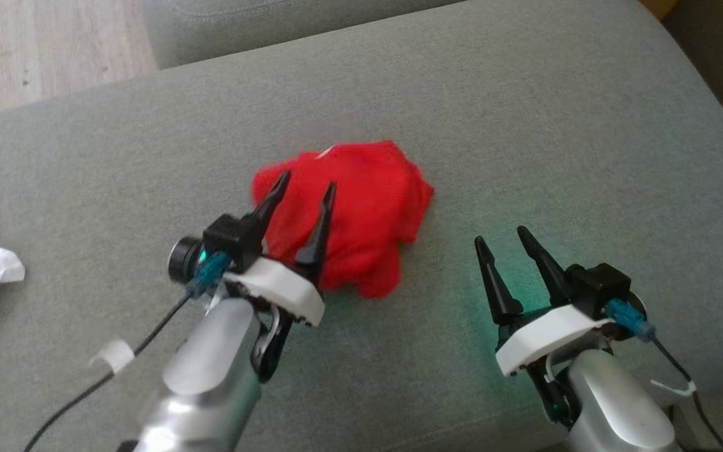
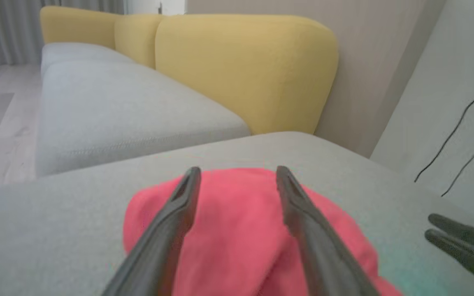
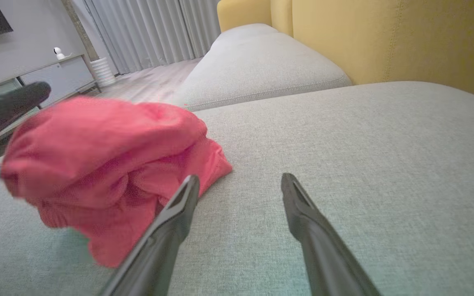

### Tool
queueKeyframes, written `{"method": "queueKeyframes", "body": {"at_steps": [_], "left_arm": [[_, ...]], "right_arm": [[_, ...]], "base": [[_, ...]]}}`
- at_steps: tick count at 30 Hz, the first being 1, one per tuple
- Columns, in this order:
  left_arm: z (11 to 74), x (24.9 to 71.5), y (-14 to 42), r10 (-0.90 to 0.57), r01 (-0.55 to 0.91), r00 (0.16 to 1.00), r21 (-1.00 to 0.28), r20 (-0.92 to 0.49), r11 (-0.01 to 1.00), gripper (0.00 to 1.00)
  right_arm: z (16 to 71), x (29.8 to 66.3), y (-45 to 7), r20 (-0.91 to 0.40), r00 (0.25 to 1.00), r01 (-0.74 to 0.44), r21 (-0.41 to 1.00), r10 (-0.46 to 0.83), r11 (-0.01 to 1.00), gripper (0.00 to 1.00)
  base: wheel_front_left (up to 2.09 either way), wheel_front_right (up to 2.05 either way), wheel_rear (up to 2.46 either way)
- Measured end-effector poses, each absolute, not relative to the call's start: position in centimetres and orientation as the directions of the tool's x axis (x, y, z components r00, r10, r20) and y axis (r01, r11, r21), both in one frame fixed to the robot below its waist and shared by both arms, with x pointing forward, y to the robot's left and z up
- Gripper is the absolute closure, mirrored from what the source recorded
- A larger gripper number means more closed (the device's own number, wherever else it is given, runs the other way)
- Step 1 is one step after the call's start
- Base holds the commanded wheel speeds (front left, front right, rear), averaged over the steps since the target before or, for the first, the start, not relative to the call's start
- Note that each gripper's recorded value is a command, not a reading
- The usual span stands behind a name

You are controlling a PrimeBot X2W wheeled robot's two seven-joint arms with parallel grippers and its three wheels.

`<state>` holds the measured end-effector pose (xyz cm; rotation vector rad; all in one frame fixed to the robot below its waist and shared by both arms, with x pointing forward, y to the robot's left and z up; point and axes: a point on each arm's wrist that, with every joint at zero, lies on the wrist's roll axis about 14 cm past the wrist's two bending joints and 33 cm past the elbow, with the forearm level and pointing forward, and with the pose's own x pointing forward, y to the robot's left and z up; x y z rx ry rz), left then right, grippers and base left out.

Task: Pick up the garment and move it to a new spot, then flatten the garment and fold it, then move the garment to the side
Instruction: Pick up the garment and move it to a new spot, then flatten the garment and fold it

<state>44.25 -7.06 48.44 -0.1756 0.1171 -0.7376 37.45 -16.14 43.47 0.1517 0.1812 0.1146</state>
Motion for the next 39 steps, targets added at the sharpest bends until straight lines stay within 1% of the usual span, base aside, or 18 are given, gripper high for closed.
{"method": "queueKeyframes", "body": {"at_steps": [4,10,15,23,28,34,37,39], "left_arm": [[47.4,44.5,-5.0,-0.612,0.586,0.788,-0.218,-0.071,0.78,0.0],[46.1,44.4,2.0,-0.424,0.396,0.901,-0.223,-0.094,0.891,0.0],[43.7,41.6,8.2,-0.265,0.226,0.951,-0.227,-0.157,0.947,0.0],[41.7,35.8,14.8,-0.097,0.058,0.973,-0.184,-0.209,0.981,0.0],[40.7,33.6,15.6,-0.079,0.034,0.967,-0.184,-0.241,0.982,0.0],[40.4,32.8,15.4,-0.089,0.042,0.964,-0.186,-0.25,0.982,0.0],[40.0,32.7,14.3,-0.126,0.077,0.957,-0.189,-0.26,0.979,0.0],[40.1,33.3,13.9,-0.136,0.088,0.957,-0.19,-0.256,0.978,0.0]], "right_arm": [[43.6,37.7,-15.7,-0.166,0.976,-0.113,0.162,0.14,0.98,0.0],[44.0,38.5,-14.5,-0.151,0.973,-0.147,0.171,0.173,0.974,0.0],[44.4,38.9,-13.1,-0.134,0.969,-0.183,0.179,0.208,0.967,0.0],[44.4,37.6,-12.0,-0.132,0.963,-0.21,0.183,0.236,0.96,0.0],[43.8,36.8,-12.4,-0.152,0.963,-0.191,0.19,0.221,0.963,0.0],[42.4,36.8,-13.2,-0.195,0.962,-0.156,0.188,0.192,0.97,0.0],[41.9,38.0,-13.5,-0.217,0.959,-0.15,0.166,0.184,0.975,0.0],[42.5,40.0,-13.5,-0.205,0.96,-0.169,0.13,0.193,0.977,0.0]], "base": [[0.0,0.0,0.0],[0.0,0.0,0.0],[0.0,0.0,0.0],[0.0,0.0,0.0],[0.0,0.0,0.0],[0.0,0.0,0.0],[0.0,0.0,0.0],[0.0,0.0,0.0]]}}
